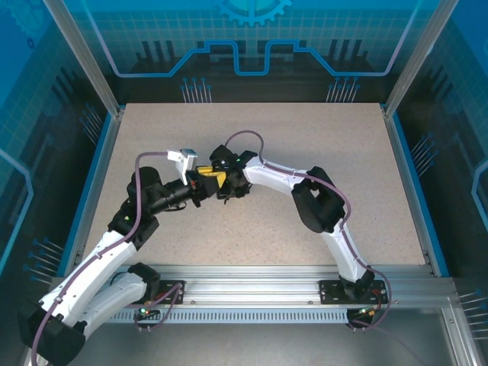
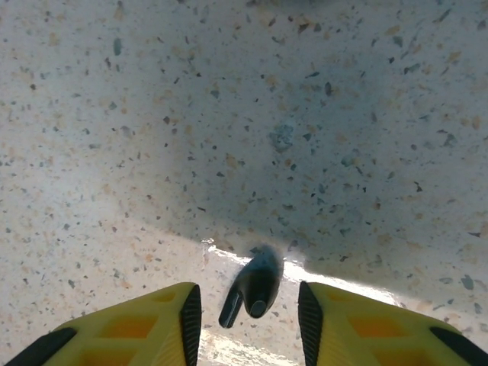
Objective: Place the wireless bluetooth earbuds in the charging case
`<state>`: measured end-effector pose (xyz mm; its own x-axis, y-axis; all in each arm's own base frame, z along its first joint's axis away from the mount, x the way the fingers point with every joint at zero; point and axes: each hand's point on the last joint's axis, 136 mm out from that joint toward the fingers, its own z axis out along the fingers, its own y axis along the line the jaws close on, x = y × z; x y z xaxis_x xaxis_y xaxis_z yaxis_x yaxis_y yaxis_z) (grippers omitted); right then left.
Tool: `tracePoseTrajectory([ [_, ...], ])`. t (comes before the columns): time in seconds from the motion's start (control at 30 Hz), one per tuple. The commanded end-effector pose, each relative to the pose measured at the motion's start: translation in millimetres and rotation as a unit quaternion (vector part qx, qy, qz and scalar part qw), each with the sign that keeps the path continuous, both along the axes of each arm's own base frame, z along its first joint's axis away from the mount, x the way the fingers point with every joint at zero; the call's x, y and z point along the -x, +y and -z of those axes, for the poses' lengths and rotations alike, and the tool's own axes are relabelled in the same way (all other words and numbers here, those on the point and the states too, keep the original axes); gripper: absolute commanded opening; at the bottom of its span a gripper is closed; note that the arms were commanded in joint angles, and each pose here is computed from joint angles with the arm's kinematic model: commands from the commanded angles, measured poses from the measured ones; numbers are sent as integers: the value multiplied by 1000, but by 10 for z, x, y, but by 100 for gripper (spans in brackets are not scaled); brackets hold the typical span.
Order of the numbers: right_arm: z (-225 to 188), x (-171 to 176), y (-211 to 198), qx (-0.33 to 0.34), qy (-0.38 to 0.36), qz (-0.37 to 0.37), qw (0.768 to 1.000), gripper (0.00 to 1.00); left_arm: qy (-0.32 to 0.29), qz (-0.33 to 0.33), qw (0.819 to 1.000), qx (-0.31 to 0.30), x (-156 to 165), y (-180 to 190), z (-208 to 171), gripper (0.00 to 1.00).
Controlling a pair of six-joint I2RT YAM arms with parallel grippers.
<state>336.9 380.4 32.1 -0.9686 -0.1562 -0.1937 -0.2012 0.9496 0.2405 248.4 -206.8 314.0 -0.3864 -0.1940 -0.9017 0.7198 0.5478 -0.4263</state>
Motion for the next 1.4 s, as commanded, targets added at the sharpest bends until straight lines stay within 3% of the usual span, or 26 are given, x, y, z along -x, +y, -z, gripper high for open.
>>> tracePoseTrajectory([
  [0.0, 89, 57, -11, 23, 13, 9, 1000, 39, 0, -11, 1000, 2, -1, 54, 21, 5],
  [0.4, 292, 111, 26, 42, 31, 0, 999, 37, -4, -15, 1000, 3, 21, 78, 25, 5],
  [0.7, 334, 105, -219, 81, 22, 10, 996, 24, -5, -19, 1000, 2, 27, 97, 29, 5],
  [1.0, 182, 47, -692, 96, 5, 36, 995, 21, -5, -21, 1000, 8, 14, 94, 42, 5],
  [1.37, 76, -17, -1573, 105, -13, 85, 991, 22, 3, -10, 1000, 17, -3, 47, 59, 5],
])
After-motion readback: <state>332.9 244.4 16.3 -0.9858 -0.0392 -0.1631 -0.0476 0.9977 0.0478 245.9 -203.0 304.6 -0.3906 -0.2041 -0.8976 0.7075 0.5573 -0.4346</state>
